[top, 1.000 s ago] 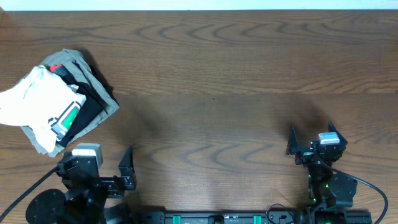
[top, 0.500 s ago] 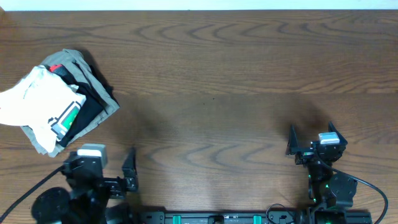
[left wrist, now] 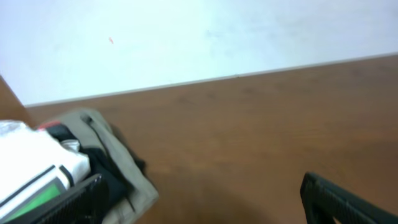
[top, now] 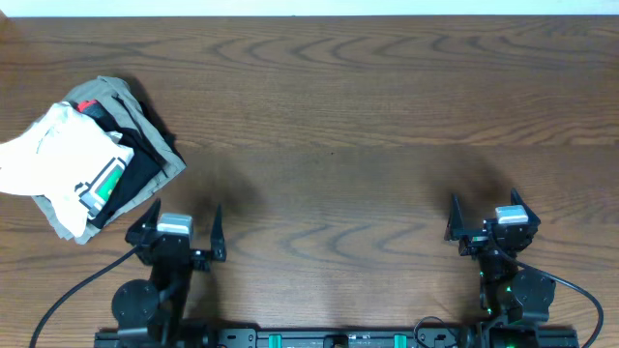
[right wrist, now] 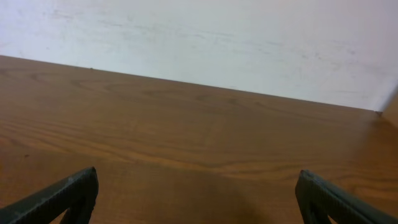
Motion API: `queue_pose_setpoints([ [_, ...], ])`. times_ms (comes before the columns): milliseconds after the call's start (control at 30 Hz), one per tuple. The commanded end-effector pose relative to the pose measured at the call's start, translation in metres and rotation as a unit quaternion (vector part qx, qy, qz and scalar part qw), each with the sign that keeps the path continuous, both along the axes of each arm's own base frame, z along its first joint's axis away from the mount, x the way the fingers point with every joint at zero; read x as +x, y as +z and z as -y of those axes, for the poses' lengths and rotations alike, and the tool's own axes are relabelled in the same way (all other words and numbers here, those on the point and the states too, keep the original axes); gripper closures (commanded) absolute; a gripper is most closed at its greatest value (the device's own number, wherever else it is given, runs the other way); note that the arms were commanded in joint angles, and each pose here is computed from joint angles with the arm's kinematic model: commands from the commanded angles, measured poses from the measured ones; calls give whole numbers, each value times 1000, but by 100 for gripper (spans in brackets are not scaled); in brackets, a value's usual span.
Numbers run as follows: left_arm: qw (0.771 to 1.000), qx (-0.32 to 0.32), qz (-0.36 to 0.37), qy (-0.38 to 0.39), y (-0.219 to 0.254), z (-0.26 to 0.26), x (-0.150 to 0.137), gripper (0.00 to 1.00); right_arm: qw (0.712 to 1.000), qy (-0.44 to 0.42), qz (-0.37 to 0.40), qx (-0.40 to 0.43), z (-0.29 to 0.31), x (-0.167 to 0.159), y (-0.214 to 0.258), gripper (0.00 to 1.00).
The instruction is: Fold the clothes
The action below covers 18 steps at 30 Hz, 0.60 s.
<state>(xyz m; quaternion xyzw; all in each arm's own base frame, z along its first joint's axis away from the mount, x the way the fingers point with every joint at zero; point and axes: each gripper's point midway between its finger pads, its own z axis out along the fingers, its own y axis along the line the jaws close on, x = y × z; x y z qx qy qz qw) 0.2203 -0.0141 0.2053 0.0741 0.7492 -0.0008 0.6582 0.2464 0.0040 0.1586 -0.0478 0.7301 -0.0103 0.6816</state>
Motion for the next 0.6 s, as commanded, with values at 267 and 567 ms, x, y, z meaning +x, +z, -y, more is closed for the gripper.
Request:
queue_pose_setpoints([
  [267,997,13,52,54,-39,-20,26,2,1000,4,1,-5,-2,0,-1,1],
  [567,999,14,-9,49,-68,-18,24,2,1000,4,1,-5,-2,0,-1,1],
])
